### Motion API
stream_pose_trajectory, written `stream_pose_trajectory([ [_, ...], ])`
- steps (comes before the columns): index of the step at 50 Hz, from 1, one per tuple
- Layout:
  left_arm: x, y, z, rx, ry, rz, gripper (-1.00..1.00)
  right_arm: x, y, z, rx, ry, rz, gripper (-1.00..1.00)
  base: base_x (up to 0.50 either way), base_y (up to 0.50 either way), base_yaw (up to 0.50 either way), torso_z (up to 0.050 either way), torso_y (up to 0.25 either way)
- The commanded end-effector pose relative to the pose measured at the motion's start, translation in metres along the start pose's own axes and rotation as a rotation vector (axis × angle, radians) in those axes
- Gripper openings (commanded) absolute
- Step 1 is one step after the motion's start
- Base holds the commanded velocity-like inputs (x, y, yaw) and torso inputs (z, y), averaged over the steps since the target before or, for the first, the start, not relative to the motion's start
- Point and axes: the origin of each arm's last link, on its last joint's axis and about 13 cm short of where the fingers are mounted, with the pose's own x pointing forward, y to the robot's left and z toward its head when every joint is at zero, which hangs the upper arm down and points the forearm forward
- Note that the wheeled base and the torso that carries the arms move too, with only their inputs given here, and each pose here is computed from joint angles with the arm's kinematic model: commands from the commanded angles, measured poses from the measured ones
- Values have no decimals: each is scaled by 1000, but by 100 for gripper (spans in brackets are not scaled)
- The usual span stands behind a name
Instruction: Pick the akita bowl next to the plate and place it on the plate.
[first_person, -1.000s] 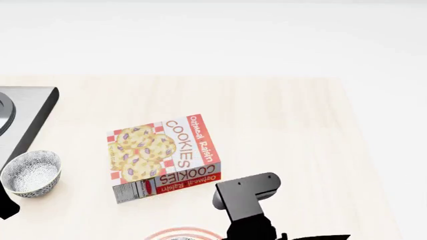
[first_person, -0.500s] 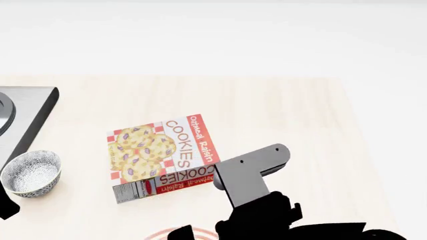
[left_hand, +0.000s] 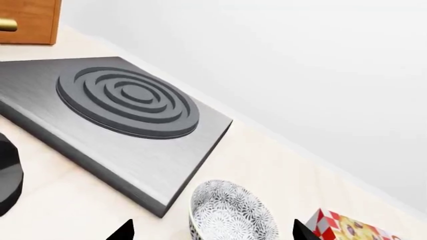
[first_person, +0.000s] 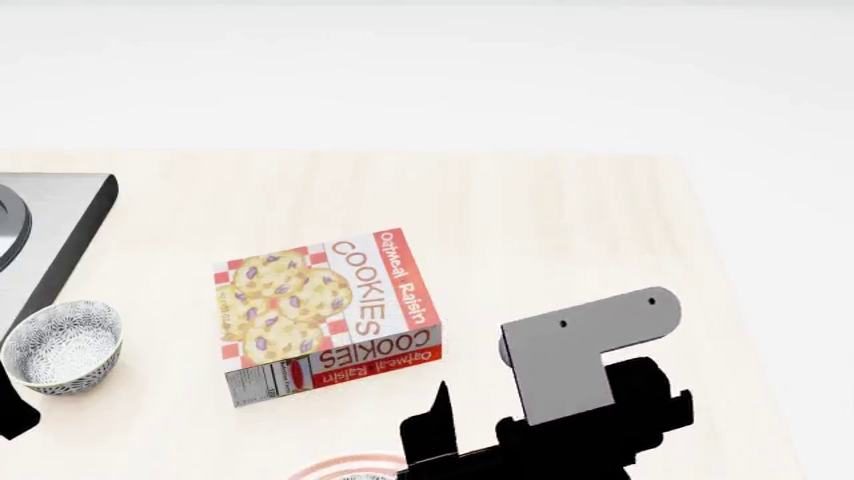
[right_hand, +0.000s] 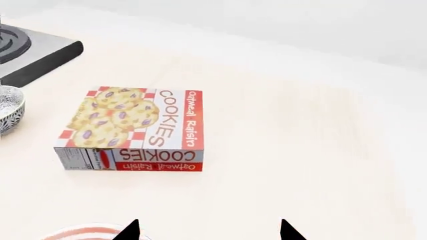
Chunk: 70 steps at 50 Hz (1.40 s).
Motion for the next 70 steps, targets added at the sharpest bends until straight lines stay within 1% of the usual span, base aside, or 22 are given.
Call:
stream_pose_trajectory([
  [1, -1, -1, 2, 2, -1, -1, 100, -1, -5, -17, -29, -111, -158, 100, 0, 0, 0, 0, 0],
  [4, 0, 0, 0, 2, -2, 0, 100, -1, -6, -24, -18, -113, -178, 100, 0, 0, 0, 0, 0],
  [6, 0, -1, 0, 2, -1, 0, 100, -1, -7, -28, 9, -113, -192, 100, 0, 0, 0, 0, 0],
  [9, 1, 0, -2, 3, -1, 0, 100, 0, -8, -34, -2, -117, -222, 100, 0, 0, 0, 0, 0],
  [12, 0, 0, 0, 4, -1, 0, 100, 0, -8, -43, -21, -157, -238, 100, 0, 0, 0, 0, 0],
  [18, 0, 0, 0, 3, 0, 0, 100, 2, -12, -51, -6, -174, -273, 100, 0, 0, 0, 0, 0],
  [20, 1, 0, 0, 3, -1, 1, 100, 3, -13, -55, -13, -186, -299, 100, 0, 0, 0, 0, 0],
  [29, 1, 0, -1, 7, -4, -1, 100, 3, -16, -68, -12, -191, -337, 100, 0, 0, 0, 0, 0],
  [30, 0, 0, 1, 7, -4, -1, 100, 4, -16, -70, -25, -188, -349, 100, 0, 0, 0, 0, 0],
  [32, 1, 1, -1, 9, -5, -1, 100, 3, -17, -71, -18, -193, -351, 100, 0, 0, 0, 0, 0],
  [33, 1, 1, -1, 9, -5, -1, 100, 3, -18, -72, -43, -209, -374, 100, 0, 0, 0, 0, 0],
  [36, 1, 1, -1, 6, -5, 0, 100, 2, -19, -74, -60, -219, -386, 100, 0, 0, 0, 0, 0],
  [43, 0, 0, -1, 10, -6, -3, 100, 1, -23, -79, -68, -237, -430, 100, 0, 0, 0, 0, 0],
  [45, -1, -1, 2, 9, -7, -3, 100, 0, -24, -78, -89, -265, -450, 100, 0, 0, 0, 0, 0],
  [51, -1, -1, 1, 10, -8, -4, 100, -4, -28, -77, -90, -276, -474, 100, 0, 0, 0, 0, 0],
  [57, -2, -2, 3, 10, -8, -5, 100, -10, -31, -75, -73, -288, -499, 100, 0, 0, 0, 0, 0],
  [58, 0, 0, 0, 9, -8, -5, 100, -11, -31, -74, -67, -292, -500, 100, 0, 0, 0, 0, 0],
  [66, -1, -1, 1, 8, -10, -6, 100, -15, -32, -71, -85, -301, -516, 100, 0, 0, 0, 0, 0],
  [70, 0, -1, 0, 8, -9, -5, 100, -18, -33, -69, -80, -309, -525, 100, 0, 0, 0, 0, 0],
])
